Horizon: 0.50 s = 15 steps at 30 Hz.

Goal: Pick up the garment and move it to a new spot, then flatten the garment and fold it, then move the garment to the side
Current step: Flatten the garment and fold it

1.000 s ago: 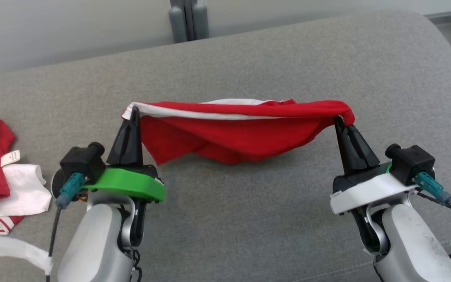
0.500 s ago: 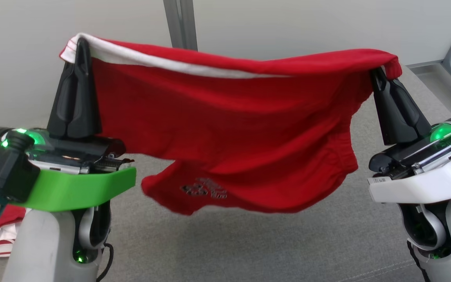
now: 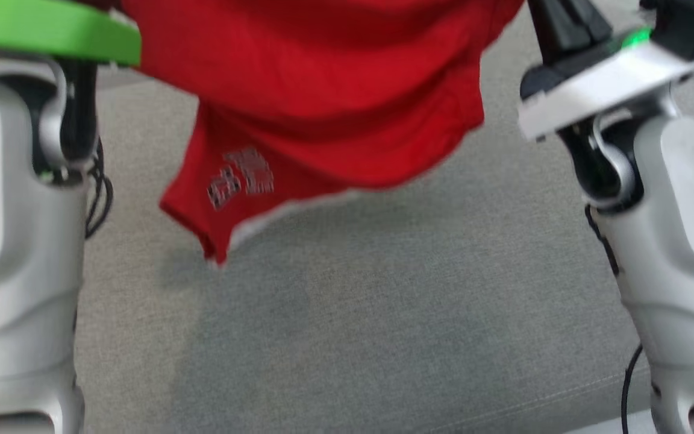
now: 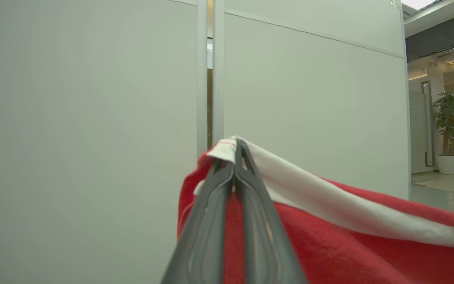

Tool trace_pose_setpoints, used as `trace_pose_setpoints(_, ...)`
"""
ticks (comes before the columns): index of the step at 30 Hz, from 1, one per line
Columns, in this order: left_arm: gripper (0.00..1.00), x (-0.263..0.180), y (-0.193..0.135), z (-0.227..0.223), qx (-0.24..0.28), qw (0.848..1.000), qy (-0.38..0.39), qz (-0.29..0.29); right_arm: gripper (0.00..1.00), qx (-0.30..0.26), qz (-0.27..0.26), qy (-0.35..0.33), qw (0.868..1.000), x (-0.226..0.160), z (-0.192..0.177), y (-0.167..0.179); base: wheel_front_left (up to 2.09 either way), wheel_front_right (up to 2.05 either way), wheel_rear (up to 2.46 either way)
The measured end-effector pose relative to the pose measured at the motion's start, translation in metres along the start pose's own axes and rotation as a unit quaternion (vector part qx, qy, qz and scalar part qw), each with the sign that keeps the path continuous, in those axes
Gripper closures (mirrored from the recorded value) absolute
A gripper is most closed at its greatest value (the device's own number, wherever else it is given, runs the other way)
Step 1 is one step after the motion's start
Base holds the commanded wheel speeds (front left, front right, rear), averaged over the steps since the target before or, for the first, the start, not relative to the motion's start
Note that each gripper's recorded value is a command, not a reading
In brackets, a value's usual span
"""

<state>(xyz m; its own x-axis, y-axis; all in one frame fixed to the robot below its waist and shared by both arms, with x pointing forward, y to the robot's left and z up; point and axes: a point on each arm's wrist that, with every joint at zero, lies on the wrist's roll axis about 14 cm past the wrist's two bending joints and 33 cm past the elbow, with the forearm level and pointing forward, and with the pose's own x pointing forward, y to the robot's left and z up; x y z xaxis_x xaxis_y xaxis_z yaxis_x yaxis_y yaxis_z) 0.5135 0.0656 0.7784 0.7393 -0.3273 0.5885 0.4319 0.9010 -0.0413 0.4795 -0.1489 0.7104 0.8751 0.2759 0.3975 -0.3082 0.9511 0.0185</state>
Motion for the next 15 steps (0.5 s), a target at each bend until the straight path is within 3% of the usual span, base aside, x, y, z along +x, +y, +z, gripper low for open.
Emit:
trace_pose_setpoints(4,1.00,0.034,0.026,-0.035,0.009,1.000,0.005,0.022,1.00,-0.024,-0.006,0.005,1.000,0.055,-0.027,-0.014,0.00,0.00,0.00)
trace_pose_setpoints(7,1.00,0.035,0.037,-0.084,-0.005,0.999,0.033,0.032,1.00,-0.030,-0.002,0.034,0.999,0.075,-0.072,-0.015,0.00,0.00,0.00)
trace_pose_setpoints(11,1.00,0.009,0.044,-0.159,-0.036,0.994,0.091,0.039,1.00,-0.010,0.013,0.097,0.995,0.073,-0.153,-0.003,0.00,0.00,0.00)
trace_pose_setpoints(15,1.00,-0.049,0.057,-0.225,-0.058,0.981,0.171,0.065,1.00,0.014,0.028,0.176,0.984,0.043,-0.230,0.012,0.00,0.00,0.00)
